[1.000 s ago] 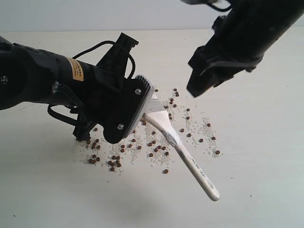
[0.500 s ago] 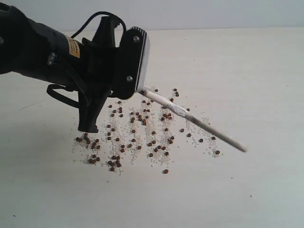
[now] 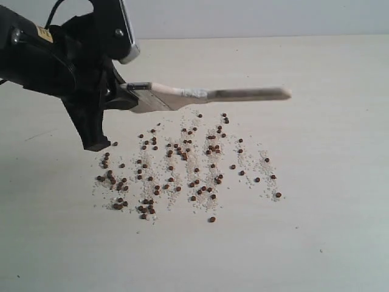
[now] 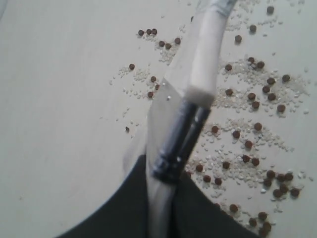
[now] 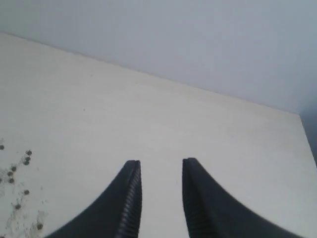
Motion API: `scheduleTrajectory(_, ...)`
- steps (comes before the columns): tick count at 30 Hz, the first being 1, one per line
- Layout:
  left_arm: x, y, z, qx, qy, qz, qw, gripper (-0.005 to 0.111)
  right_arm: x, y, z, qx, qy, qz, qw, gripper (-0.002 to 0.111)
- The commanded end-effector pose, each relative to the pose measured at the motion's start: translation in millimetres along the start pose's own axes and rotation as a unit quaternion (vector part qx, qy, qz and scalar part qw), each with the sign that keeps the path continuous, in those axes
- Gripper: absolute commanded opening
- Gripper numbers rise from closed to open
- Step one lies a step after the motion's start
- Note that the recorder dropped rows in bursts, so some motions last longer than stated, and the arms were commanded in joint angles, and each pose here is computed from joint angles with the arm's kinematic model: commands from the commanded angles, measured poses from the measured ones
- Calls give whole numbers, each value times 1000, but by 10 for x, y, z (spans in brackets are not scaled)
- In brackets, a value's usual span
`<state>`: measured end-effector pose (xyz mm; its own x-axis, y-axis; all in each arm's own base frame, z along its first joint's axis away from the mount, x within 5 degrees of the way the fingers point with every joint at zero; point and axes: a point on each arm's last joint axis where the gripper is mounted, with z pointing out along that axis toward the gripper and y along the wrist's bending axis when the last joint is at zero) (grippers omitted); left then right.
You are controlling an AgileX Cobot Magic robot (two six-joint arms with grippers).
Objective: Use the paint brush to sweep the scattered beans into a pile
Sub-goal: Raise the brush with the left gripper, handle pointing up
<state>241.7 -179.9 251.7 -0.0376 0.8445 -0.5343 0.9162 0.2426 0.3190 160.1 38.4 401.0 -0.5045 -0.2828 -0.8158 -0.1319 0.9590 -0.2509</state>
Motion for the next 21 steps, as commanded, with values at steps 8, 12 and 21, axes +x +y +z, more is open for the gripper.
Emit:
scheduleTrajectory(8,242,216,-177,41,-30,-183,982,0,334,225,140,-81,-74,43,993,0)
scheduleTrajectory(12,385,162,-141,73,-71,-214,971,0,511,420,252,-154,-142,82,974,0)
scheduleTrajectory(21,656,120,-172,108,-173,-246,948,0,1130,686,626,-198,-109,90,970,0)
